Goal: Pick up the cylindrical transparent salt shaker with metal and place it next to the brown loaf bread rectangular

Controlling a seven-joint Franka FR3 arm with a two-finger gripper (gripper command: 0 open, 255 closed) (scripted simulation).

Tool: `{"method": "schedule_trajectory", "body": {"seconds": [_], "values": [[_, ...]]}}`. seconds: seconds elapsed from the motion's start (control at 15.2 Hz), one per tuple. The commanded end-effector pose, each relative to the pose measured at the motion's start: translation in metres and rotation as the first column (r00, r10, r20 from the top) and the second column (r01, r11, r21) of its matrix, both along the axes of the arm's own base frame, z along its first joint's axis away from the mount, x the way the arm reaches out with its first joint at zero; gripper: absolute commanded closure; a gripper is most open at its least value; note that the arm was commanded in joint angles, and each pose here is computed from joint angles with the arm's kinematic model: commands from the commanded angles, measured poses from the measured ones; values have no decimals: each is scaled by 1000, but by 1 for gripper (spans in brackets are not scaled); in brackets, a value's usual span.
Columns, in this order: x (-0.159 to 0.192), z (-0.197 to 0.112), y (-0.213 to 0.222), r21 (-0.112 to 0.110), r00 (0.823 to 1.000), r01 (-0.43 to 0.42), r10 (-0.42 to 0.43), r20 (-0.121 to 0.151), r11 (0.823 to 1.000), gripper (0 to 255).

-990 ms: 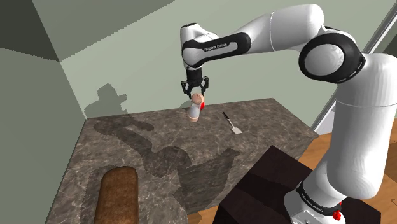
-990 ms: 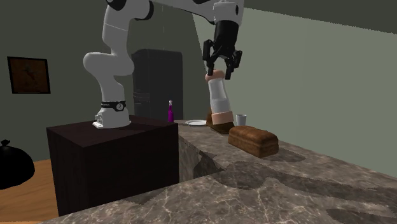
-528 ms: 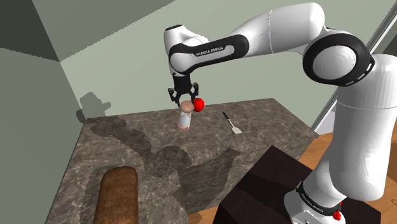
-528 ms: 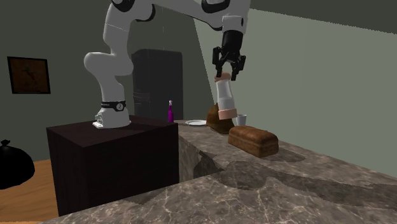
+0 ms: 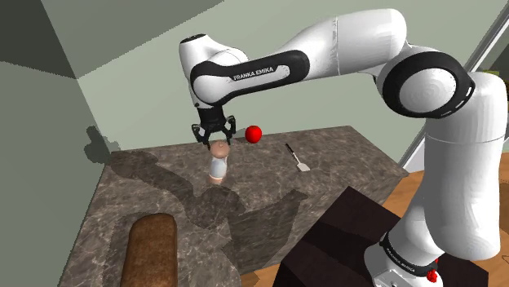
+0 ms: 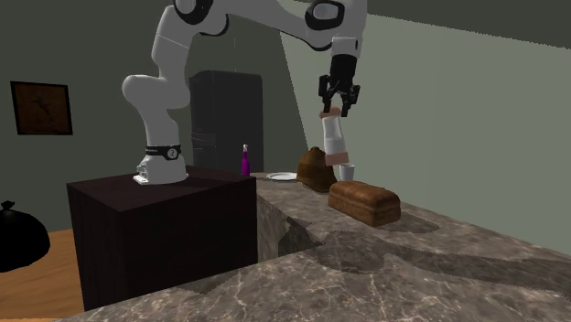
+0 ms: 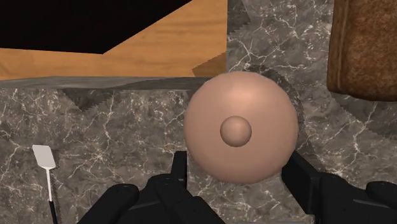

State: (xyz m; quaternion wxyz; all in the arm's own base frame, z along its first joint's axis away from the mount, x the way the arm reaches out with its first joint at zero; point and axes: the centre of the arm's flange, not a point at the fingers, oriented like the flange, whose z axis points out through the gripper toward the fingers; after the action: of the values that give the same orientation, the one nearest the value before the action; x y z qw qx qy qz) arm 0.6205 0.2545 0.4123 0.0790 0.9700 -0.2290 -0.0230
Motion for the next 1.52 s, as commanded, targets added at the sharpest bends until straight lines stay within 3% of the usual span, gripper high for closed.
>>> {"method": "schedule_trajectory", "body": {"seconds": [0.0, 0.33, 1.45], "values": [[-5, 1, 24, 0, 1000, 2, -2, 0, 1000, 255], [-18, 1, 94, 0, 1000, 2, -2, 0, 1000, 255], [-18, -88, 94, 0, 1000, 2, -2, 0, 1000, 255]]}}
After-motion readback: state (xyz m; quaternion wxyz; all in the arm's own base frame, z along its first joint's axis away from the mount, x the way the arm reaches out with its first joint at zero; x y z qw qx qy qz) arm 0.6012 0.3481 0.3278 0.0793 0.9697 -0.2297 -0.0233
